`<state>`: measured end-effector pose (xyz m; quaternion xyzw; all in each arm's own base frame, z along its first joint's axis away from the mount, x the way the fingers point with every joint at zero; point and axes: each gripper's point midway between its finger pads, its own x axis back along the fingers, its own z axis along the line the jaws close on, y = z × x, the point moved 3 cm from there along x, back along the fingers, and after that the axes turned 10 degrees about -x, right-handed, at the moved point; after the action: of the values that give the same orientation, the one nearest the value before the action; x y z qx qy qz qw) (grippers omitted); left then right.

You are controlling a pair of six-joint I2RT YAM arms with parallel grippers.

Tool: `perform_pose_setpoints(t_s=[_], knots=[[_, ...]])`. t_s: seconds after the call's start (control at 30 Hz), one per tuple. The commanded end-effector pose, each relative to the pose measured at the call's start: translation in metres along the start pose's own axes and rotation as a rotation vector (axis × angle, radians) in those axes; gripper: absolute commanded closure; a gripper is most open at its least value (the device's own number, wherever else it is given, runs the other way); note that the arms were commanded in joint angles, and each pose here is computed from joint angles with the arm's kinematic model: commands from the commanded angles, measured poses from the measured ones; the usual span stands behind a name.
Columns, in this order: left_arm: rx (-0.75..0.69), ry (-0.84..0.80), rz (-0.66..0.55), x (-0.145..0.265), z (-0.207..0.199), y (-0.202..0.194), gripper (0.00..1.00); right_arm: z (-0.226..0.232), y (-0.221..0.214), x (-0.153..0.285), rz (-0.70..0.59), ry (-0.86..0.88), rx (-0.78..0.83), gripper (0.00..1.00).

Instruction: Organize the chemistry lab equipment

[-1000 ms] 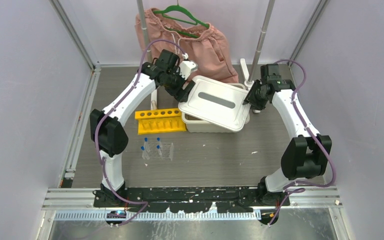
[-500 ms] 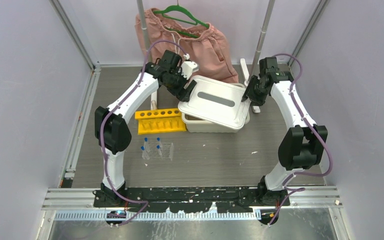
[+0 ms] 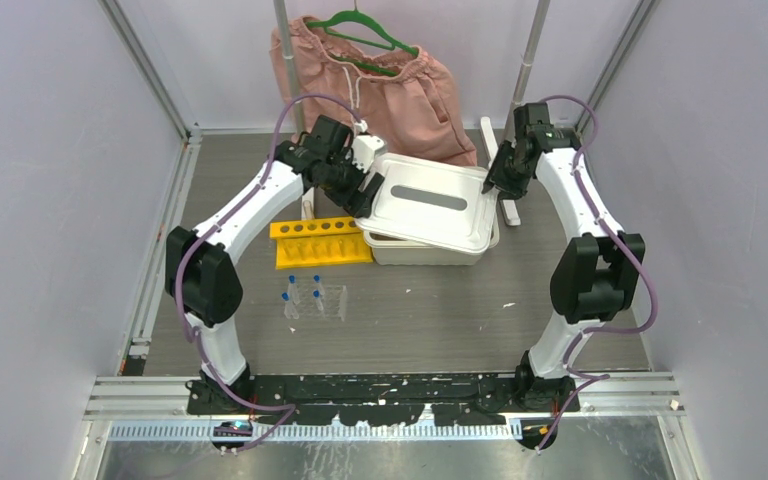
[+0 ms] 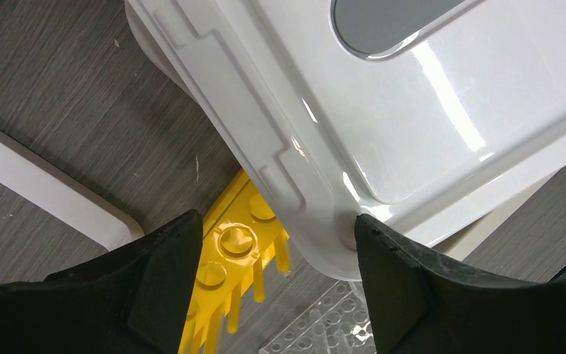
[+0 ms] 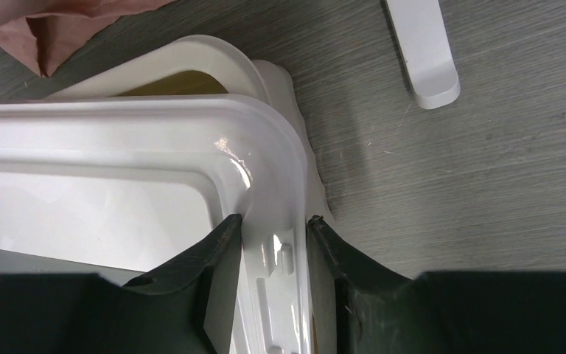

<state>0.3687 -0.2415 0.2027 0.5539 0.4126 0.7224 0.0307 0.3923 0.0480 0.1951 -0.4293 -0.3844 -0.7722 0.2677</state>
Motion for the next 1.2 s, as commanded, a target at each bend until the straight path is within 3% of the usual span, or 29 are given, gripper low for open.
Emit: perform_pose_setpoints(t_s=[0.0,1.17], knots=[[-0.011,0.016,-0.039,0.007,-0.001,0.007,0.24,0.000,0.013,-0.005,-0.037,-0.029,0.015,0.60],[0.071,-0.179,-0.063,0.022,-0.054,-0.006,0.32,0.016,0.030,-0.015,-0.048,-0.041,0.077,0.55]])
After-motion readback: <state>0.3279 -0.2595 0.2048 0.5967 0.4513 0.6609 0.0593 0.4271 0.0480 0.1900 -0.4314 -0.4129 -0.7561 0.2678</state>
